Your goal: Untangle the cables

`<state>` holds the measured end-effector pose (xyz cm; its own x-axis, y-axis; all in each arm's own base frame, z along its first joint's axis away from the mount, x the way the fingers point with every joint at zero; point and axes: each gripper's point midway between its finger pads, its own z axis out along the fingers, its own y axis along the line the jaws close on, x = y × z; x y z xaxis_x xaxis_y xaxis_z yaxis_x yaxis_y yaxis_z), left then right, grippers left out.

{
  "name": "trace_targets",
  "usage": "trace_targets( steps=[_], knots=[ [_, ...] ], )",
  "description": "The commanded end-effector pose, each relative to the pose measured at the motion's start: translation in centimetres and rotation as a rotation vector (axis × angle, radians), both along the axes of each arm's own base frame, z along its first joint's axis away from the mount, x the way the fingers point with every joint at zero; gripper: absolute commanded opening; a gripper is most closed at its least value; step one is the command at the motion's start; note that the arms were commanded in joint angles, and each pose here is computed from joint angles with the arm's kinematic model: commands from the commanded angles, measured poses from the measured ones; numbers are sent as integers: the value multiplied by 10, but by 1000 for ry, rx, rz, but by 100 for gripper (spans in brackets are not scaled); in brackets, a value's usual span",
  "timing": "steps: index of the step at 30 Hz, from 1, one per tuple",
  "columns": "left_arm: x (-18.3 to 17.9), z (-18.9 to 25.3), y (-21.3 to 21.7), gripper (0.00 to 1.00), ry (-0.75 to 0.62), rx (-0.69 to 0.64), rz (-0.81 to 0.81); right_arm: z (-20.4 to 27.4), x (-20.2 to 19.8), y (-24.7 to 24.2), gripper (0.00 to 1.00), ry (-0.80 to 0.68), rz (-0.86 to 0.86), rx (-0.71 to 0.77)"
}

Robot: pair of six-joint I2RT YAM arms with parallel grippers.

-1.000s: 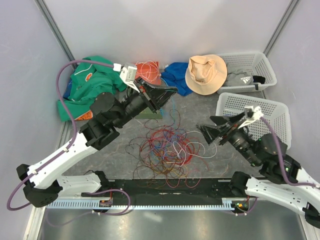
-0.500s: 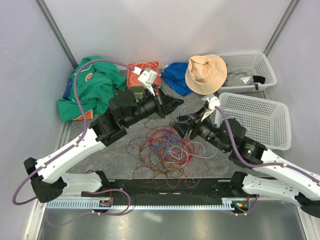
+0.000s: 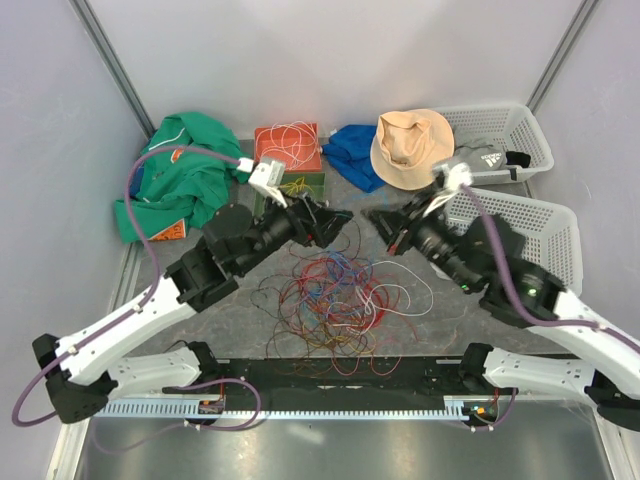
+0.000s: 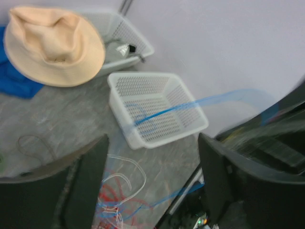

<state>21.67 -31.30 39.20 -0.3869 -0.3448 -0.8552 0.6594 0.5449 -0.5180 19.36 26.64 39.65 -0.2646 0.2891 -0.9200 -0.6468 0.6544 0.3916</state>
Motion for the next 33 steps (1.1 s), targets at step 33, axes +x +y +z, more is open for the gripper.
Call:
trace_targets(
  steps=[33],
  knots=[
    [-21, -120, 39, 100, -6, -323, 49, 257, 11, -231, 0, -259, -907, 250]
  ],
)
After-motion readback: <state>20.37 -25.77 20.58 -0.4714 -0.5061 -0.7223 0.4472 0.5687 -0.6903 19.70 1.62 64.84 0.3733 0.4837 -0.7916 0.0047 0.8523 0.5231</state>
